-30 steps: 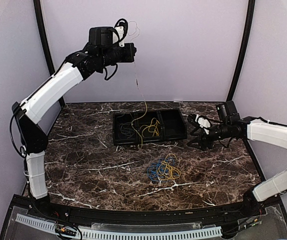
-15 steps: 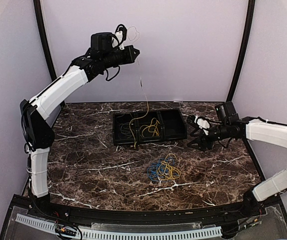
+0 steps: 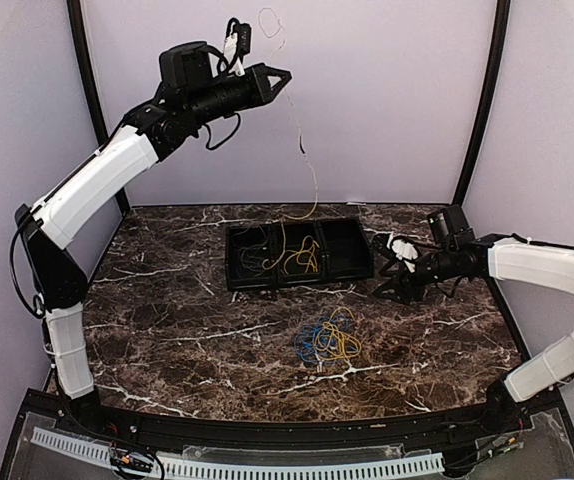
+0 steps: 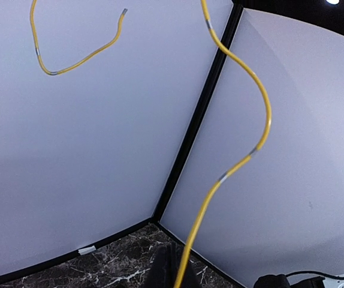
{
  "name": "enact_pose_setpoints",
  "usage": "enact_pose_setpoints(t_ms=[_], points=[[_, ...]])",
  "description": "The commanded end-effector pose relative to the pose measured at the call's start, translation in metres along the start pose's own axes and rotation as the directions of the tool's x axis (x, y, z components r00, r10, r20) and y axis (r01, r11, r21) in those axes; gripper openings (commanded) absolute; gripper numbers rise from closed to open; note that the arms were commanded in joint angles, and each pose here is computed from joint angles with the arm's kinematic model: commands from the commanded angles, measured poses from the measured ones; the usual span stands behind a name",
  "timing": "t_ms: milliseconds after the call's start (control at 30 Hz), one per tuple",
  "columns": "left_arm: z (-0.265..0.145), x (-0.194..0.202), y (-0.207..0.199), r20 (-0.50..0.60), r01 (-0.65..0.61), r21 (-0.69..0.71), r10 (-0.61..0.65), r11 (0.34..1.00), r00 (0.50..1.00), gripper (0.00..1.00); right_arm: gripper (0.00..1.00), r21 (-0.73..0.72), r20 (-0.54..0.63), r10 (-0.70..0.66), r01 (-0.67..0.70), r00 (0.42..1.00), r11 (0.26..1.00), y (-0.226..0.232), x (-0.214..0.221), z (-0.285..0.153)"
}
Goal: Untangle the cables
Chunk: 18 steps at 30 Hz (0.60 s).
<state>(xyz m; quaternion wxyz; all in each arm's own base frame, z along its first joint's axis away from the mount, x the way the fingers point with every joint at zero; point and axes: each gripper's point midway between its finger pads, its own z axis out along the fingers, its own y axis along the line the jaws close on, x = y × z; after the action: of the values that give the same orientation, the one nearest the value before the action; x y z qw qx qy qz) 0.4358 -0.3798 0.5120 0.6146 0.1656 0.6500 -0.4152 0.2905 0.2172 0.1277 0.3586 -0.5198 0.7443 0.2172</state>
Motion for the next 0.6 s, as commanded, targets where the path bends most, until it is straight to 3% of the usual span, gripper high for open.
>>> enact_pose_setpoints(t_ms=[0, 567], points=[[-0.016, -0.032, -0.012, 0.072, -0.014, 0.021, 0.013, 1.000, 0.997, 0.00, 0.62, 0.009, 0.020, -0.017, 0.017, 1.000, 1.000, -0.003, -0.006, -0.002], [0.014, -0.022, 0.017, 0.127, -0.101, -0.078, 0.110, 0.992, 0.986, 0.00, 0.62, 0.004, 0.010, -0.017, 0.017, 1.000, 1.000, -0.003, -0.003, -0.001]])
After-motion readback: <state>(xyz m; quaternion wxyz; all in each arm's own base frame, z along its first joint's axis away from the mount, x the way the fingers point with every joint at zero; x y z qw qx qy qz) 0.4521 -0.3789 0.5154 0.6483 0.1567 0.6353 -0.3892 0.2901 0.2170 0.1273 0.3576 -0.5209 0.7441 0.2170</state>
